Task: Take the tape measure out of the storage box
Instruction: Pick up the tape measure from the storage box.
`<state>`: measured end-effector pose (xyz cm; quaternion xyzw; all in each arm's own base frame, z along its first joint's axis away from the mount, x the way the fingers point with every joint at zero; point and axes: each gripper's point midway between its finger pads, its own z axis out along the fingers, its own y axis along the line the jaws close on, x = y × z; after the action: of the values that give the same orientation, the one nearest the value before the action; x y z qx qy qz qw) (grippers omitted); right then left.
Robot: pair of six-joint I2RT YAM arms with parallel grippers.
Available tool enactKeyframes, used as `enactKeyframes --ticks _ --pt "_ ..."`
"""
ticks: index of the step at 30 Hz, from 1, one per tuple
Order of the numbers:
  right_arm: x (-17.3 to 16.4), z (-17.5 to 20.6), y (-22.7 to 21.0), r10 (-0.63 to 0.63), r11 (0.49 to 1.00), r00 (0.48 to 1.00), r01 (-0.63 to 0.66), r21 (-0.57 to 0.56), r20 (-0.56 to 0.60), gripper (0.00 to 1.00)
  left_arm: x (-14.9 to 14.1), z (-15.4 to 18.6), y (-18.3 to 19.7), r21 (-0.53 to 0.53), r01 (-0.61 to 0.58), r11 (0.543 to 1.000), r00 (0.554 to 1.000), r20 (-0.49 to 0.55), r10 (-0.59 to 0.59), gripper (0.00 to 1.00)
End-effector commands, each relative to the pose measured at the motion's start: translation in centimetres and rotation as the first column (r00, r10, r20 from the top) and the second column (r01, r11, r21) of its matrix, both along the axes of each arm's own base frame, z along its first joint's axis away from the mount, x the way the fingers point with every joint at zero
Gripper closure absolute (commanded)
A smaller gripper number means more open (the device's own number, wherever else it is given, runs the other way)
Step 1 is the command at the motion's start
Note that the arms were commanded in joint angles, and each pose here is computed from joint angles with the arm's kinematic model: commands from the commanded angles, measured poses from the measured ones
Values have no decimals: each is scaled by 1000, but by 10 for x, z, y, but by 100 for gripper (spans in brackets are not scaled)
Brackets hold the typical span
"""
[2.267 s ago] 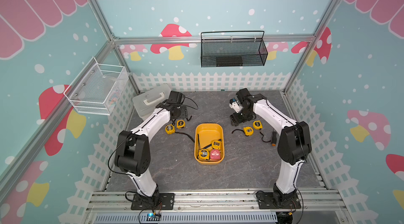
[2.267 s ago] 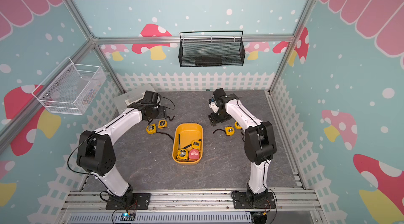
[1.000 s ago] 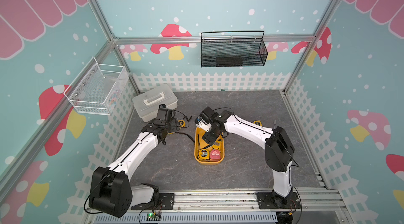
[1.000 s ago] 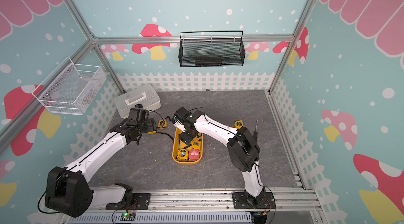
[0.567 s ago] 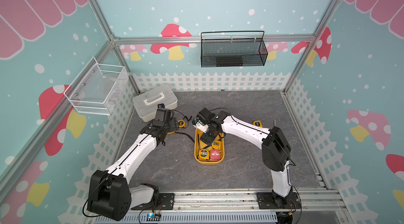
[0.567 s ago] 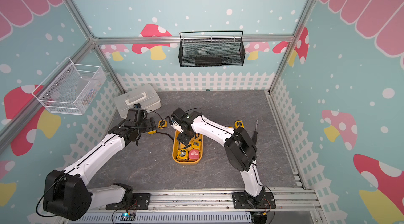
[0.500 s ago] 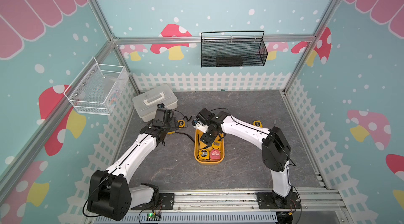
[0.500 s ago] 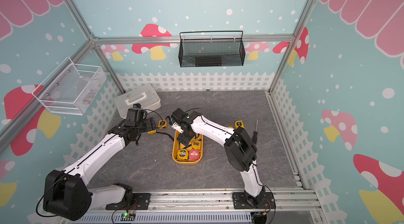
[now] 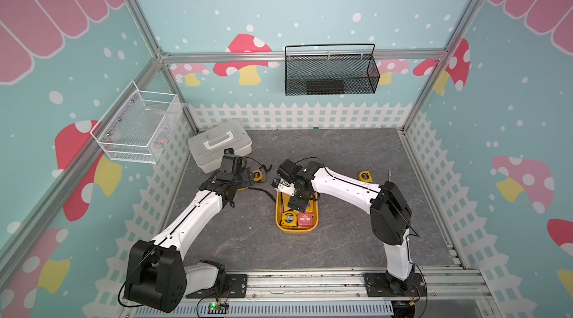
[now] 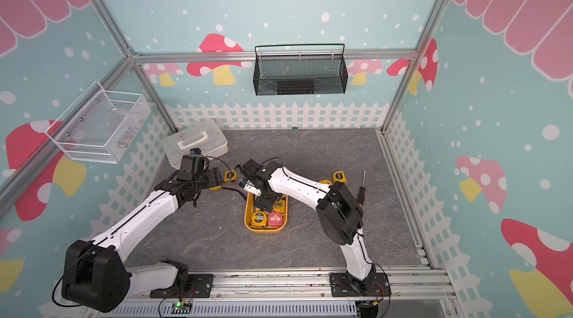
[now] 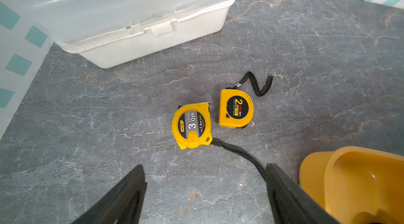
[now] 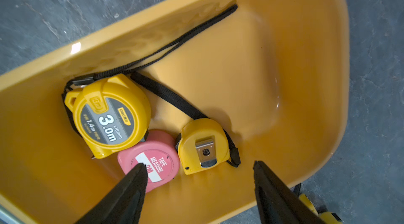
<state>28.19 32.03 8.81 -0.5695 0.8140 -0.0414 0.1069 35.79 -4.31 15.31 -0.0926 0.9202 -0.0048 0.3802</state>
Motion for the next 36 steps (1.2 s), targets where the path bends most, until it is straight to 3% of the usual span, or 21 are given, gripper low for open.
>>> enactKeyframes --ticks 1,18,36 --pt "-8 -18 -14 29 995 999 -31 -99 -19 24 0 -5 0 -20 -3 1000 1000 -4 3 13" --pt "9 -43 -27 80 969 997 -75 -236 14 26 1 -11 -4 -45 -3 999 1000 -21 2 13" --pt "36 -52 -25 74 976 997 -65 -208 35 38 -2 -13 -7 -72 -1 997 1000 -27 -1 13"
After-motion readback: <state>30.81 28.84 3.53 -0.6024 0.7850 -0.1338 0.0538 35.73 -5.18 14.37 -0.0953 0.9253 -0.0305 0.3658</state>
